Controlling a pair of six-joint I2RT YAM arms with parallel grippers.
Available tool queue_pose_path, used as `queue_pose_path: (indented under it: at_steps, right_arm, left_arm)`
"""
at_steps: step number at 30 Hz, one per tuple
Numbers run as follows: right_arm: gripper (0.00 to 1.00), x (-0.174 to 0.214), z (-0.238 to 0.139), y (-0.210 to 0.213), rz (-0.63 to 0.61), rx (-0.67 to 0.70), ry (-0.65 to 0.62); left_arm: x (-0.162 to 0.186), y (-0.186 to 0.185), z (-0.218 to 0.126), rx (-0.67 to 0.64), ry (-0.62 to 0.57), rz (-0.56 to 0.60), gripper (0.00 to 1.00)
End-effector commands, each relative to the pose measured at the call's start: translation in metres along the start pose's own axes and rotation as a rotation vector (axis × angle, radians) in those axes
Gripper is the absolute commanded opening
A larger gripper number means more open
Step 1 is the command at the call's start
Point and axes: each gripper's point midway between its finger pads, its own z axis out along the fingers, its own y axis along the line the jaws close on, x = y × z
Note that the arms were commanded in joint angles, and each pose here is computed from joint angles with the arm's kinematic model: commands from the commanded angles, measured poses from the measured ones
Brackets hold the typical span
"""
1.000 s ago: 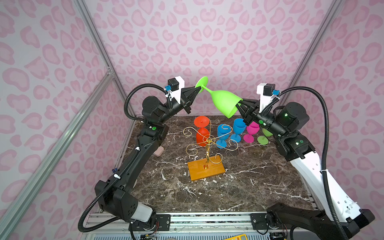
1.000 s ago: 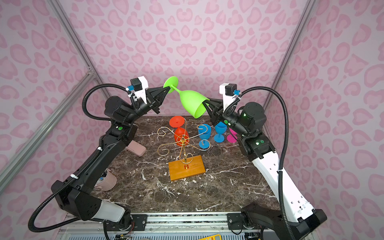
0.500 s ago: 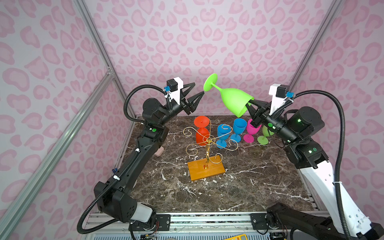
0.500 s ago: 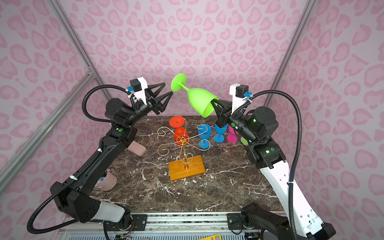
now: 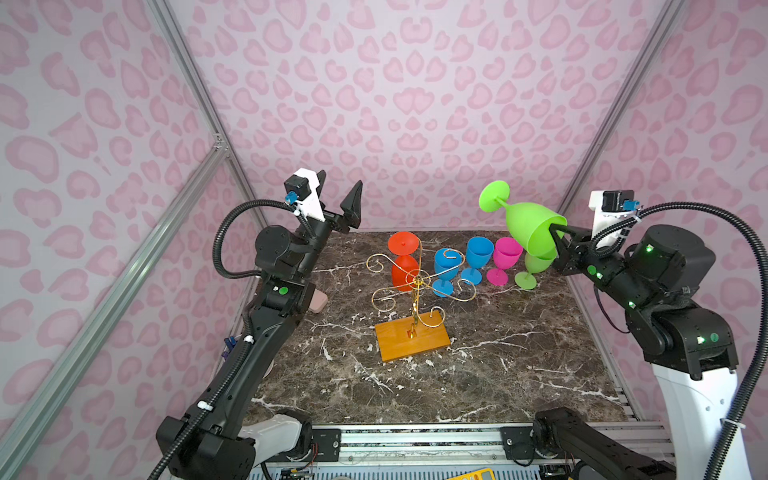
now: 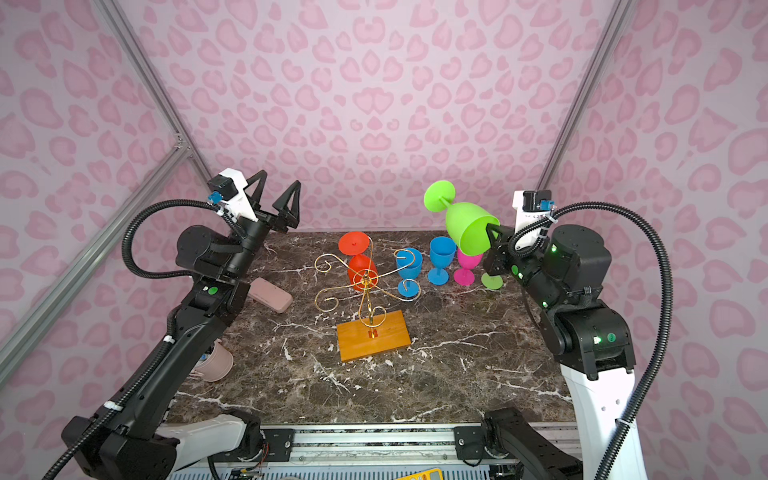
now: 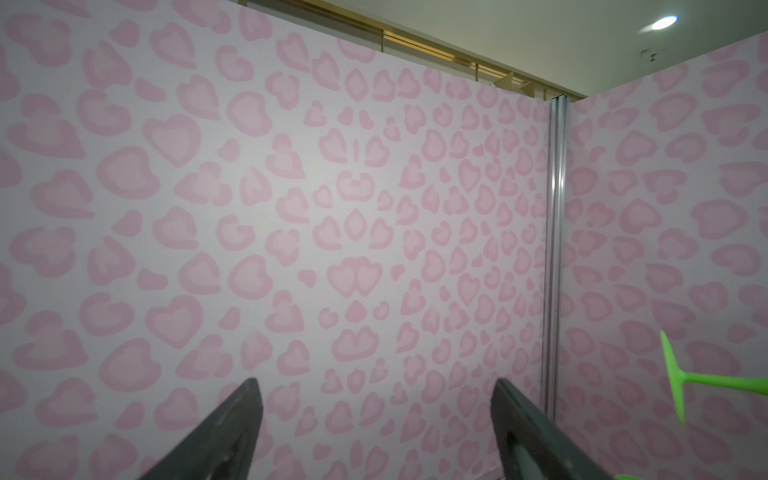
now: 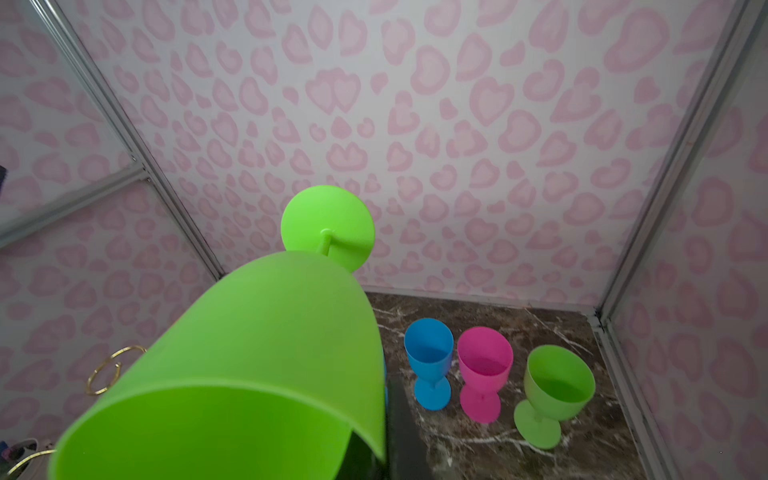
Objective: Take the wine glass off the wine glass rack
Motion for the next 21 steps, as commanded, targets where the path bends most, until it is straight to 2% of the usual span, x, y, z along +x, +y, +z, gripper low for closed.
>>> queue_pose_path:
  at_steps: [1,7,14,21]
  right_arm:
    - [0.00,0.062,0.005,-0.020,-0.023,0.086,0.245]
    - [0.00,0.123,0.021,-0.039,-0.005,0.134,0.479]
    - [0.00,0.170,0.047,-0.045,0.023,0.129,0.692]
    - [0.00,0.208,0.082,-0.059,0.016,0.162,0.821]
  left_arm:
    - [0.010,0.026,-0.018,-0.125,0.027,0.011,0.91]
    - [0.039,0.055,-0.056,-0.255,0.075,0.035,0.94]
    - [0.070,0.049,-0.072,-0.197,0.141,0.092,0.94]
    - [0.070,0.050,-0.085,-0.198,0.145,0.106,0.95]
